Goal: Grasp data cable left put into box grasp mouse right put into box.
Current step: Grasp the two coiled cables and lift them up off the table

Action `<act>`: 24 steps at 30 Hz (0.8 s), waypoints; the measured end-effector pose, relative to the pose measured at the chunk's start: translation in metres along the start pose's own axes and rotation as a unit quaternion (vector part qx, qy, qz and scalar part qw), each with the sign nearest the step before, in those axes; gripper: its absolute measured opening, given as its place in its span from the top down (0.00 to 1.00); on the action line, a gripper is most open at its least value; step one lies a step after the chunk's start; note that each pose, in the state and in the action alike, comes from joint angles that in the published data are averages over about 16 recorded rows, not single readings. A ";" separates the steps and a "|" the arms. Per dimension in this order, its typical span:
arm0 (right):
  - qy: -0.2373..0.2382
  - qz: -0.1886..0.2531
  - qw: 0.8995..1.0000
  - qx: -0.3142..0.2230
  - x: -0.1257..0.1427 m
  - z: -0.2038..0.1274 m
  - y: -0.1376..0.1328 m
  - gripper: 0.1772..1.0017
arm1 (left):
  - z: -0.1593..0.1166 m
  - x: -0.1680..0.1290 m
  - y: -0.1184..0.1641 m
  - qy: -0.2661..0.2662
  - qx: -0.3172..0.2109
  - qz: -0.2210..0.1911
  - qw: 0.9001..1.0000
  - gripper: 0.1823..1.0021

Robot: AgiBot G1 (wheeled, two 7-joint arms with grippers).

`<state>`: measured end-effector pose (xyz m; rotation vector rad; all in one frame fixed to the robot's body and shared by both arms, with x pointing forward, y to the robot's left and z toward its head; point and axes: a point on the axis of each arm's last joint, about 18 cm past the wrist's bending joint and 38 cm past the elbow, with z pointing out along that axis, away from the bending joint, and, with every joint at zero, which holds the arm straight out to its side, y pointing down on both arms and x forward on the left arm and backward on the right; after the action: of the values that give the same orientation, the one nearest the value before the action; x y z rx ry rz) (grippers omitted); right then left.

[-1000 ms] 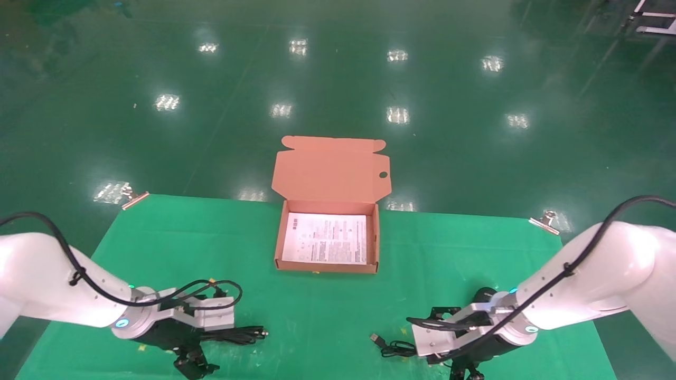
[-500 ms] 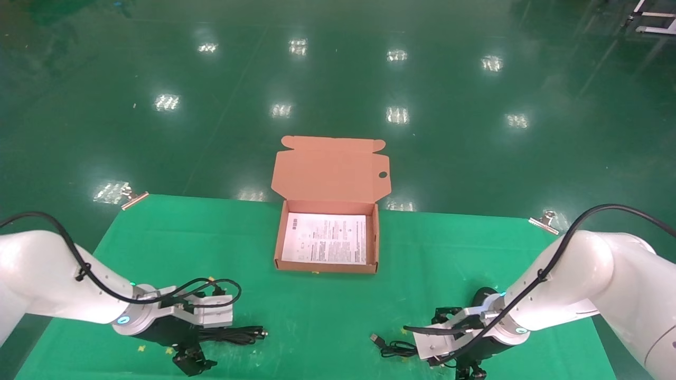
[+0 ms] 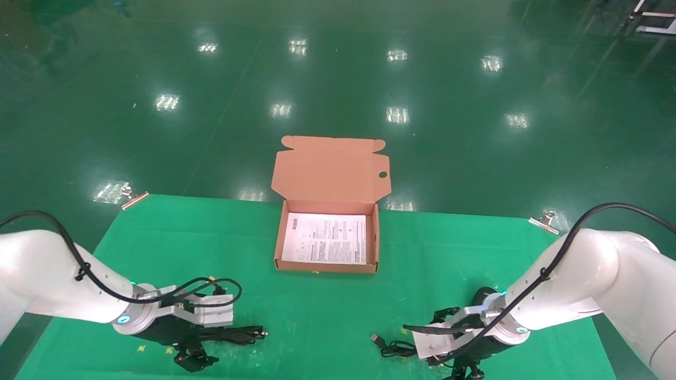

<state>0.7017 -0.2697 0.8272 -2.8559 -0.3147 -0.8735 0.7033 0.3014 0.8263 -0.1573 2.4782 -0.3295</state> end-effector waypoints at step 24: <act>0.000 0.001 1.000 0.004 0.000 -0.001 -0.001 0.74 | -0.001 0.000 0.000 0.000 0.000 0.001 1.000 0.72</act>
<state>0.7007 -0.2690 0.8284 -2.8486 -0.3152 -0.8710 0.7028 0.3013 0.8269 -0.1537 2.4773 -0.3291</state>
